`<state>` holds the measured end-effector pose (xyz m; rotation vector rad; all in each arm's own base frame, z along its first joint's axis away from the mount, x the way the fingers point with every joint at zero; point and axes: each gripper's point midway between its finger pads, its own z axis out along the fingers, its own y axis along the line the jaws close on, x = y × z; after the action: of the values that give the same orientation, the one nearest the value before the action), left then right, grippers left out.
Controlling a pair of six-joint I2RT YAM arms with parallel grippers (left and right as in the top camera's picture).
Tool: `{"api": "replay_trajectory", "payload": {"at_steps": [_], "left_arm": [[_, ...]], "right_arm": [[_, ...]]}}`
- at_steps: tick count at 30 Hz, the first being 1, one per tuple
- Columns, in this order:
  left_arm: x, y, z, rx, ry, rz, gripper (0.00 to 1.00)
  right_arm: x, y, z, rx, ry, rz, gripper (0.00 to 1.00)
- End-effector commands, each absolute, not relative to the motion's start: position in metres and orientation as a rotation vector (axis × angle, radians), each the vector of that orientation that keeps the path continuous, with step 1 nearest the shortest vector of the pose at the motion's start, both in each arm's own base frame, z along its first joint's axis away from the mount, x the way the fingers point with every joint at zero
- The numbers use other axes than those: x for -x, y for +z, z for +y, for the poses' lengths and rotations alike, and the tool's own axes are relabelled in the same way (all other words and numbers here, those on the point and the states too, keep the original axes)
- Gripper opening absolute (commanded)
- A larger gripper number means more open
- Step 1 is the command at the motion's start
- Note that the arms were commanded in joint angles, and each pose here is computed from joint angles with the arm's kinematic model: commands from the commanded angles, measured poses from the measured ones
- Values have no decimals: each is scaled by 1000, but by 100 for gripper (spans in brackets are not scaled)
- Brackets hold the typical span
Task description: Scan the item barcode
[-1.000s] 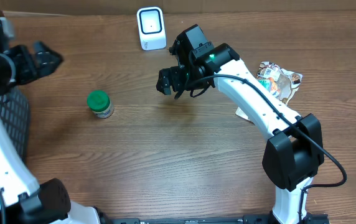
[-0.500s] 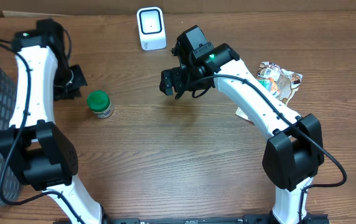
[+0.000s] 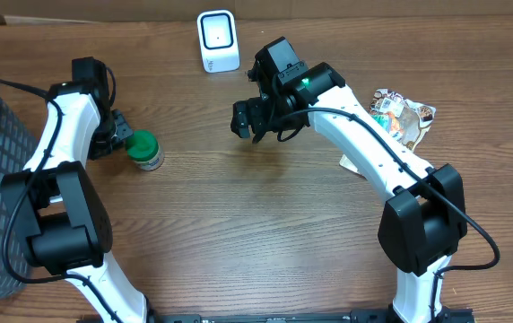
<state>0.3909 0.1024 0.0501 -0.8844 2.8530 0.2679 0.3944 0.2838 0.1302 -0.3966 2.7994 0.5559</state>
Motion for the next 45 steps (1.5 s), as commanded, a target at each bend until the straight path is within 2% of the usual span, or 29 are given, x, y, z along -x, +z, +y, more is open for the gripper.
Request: {"api": "replay_trajectory", "payload": {"at_steps": [1, 16, 31, 38, 41, 45], "left_arm": [[-398, 45, 73, 731, 129, 2906, 4], [-401, 44, -31, 399, -184, 3007, 5], [-402, 51, -91, 274, -292, 2998, 4], [-422, 112, -57, 324, -287, 2907, 6], [-427, 152, -31, 365, -270, 2857, 9], [-424, 197, 5, 412, -247, 2800, 18]], "right_arm": [[-394, 132, 279, 396, 537, 2797, 95], [-393, 130, 276, 393, 518, 2808, 95], [-395, 123, 243, 320, 374, 2868, 94], [-398, 133, 213, 316, 334, 2900, 94], [-401, 141, 204, 326, 330, 2885, 94], [-401, 148, 198, 334, 328, 2871, 95]]}}
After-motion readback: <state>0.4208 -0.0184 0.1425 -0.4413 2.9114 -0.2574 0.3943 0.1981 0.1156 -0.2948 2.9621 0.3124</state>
